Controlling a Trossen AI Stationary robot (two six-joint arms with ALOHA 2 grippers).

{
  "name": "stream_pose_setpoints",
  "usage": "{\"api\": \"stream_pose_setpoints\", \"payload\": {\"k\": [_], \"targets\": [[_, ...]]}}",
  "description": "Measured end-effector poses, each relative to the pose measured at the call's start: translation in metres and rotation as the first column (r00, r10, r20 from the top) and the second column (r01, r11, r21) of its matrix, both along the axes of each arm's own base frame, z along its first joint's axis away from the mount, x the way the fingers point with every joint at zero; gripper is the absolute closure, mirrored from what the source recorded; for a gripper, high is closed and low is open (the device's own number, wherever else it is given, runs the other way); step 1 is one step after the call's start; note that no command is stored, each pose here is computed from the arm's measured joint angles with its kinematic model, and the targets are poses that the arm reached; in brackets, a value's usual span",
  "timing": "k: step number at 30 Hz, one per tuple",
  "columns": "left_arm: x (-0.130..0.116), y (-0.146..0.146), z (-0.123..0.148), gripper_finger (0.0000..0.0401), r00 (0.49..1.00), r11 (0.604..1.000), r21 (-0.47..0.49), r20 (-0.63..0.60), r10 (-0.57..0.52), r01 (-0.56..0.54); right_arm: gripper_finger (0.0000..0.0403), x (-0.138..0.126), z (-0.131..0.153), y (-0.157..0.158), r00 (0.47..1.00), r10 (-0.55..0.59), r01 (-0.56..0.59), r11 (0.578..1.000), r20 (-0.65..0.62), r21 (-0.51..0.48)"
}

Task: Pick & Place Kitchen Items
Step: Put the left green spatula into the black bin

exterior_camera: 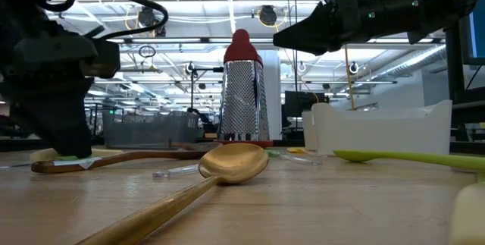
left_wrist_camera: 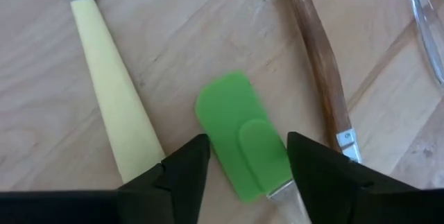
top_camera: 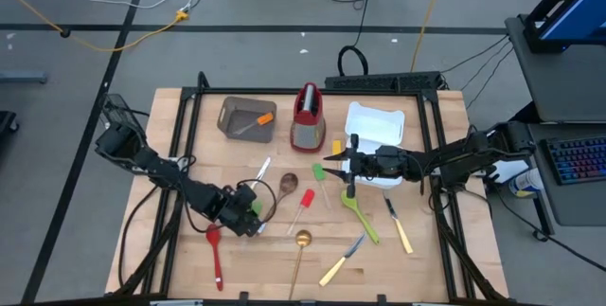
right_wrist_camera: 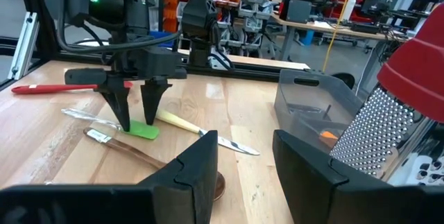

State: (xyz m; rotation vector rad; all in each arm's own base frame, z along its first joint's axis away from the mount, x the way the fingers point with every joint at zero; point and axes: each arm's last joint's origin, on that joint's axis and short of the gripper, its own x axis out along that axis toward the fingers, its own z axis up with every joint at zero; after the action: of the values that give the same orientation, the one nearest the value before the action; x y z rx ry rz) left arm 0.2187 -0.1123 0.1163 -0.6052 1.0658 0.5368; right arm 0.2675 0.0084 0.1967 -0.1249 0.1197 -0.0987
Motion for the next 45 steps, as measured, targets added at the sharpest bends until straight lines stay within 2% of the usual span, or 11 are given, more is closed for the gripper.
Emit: {"api": "stream_pose_setpoints", "payload": {"k": [6, 19, 24, 29, 35, 39, 45], "targets": [[-0.002, 0.001, -0.002, 0.0278, 0.999, 0.999, 0.022, -0.025, -0.032, 0.033, 0.0271, 0.000, 0.000, 0.000, 1.000, -0.001, 0.001, 1.000, 0.002, 0.020], [0.000, 0.003, 0.000, 0.0387, 1.000, 0.998, 0.054, 0.010, -0.019, 0.019, 0.0271, 0.000, 0.000, 0.000, 1.000, -0.002, 0.002, 1.000, 0.002, 0.020], [0.005, 0.004, 0.009, 0.0370, 0.996, 1.000, 0.024, 0.090, -0.011, 0.009, 0.0271, 0.000, 0.000, 0.000, 1.000, -0.002, 0.002, 1.000, 0.002, 0.020], [0.008, 0.014, 0.024, 0.0381, 0.985, 0.997, 0.072, 0.172, -0.013, 0.000, 0.0271, 0.000, 0.000, 0.000, 1.000, -0.002, 0.002, 1.000, 0.002, 0.020], [0.010, 0.031, 0.038, 0.0386, 0.980, 0.994, 0.109, 0.195, -0.035, 0.014, 0.0271, 0.000, 0.000, 0.000, 1.000, -0.003, 0.003, 1.000, 0.001, 0.020], [0.012, 0.044, 0.047, 0.0375, 0.975, 0.985, 0.169, 0.205, -0.082, 0.047, 0.0271, 0.000, 0.000, 0.000, 1.000, -0.003, 0.003, 1.000, 0.001, 0.020], [0.015, 0.069, 0.057, 0.0388, 0.971, 0.951, 0.299, 0.189, -0.144, 0.083, 0.0271, 0.000, 0.000, 0.000, 1.000, -0.004, 0.004, 1.000, 0.002, 0.020]]}}
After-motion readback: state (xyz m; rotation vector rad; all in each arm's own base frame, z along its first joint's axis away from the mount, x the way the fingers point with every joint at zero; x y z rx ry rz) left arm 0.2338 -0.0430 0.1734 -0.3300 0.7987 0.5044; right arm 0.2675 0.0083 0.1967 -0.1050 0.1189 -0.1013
